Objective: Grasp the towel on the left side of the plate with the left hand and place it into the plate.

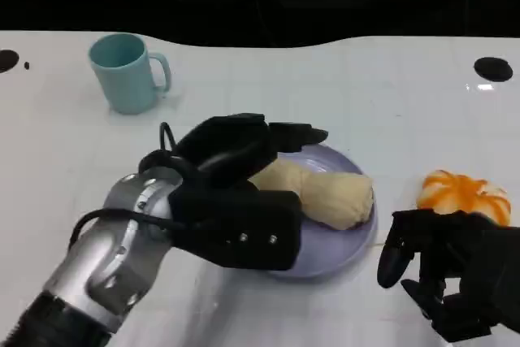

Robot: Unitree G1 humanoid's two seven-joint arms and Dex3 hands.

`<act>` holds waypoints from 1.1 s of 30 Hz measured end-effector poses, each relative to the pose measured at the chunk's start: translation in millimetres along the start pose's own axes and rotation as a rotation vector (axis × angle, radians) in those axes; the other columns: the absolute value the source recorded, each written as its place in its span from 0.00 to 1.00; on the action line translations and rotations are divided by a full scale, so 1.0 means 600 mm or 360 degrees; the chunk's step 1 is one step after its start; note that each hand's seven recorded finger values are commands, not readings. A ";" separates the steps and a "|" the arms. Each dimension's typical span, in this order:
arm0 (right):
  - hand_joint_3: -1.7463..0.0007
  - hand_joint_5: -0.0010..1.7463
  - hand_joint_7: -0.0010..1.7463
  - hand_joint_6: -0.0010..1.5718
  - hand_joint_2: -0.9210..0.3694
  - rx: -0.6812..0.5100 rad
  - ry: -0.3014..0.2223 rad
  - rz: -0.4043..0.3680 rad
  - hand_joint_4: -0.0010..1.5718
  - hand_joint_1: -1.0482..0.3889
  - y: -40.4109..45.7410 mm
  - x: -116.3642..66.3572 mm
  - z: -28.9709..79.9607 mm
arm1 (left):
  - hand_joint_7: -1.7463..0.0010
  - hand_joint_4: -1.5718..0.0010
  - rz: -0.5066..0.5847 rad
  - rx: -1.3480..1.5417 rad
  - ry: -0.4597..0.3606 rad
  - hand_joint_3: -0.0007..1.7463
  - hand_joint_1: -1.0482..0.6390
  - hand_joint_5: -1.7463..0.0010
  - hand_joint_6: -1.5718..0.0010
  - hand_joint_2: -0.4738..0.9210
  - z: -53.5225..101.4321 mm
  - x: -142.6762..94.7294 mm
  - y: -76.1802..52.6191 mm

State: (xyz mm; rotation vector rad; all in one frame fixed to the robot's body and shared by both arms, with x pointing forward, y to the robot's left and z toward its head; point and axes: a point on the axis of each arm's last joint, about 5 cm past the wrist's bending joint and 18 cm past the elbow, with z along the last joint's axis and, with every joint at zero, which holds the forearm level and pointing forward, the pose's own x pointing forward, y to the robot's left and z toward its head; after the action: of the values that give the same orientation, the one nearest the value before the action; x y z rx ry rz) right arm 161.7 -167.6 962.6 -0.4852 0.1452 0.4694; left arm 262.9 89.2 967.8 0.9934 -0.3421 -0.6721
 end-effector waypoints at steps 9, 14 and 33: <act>0.38 1.00 0.83 0.44 0.27 0.0002 -0.0002 -0.0003 0.46 0.73 0.000 0.000 0.000 | 0.90 0.54 -0.0042 -0.0568 0.0033 0.12 0.47 0.44 0.42 1.00 -0.026 -0.057 0.034; 0.38 1.00 0.83 0.44 0.28 0.0001 -0.0004 -0.0004 0.46 0.73 0.000 0.000 0.000 | 0.42 0.52 0.0046 -0.1039 -0.0029 0.52 0.55 0.22 0.49 0.78 -0.040 -0.085 0.037; 0.36 1.00 0.83 0.45 0.30 -0.0002 -0.0020 -0.0008 0.46 0.73 -0.002 0.001 0.002 | 0.04 0.48 0.0185 -0.2158 0.0230 0.78 0.56 0.00 0.56 0.72 -0.018 -0.223 0.026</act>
State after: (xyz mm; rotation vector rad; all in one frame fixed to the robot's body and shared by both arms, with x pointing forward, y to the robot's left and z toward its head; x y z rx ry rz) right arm 162.5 -167.6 963.9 -0.4839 0.1319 0.4678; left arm 174.2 190.1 979.7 -0.2761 0.2080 -0.5485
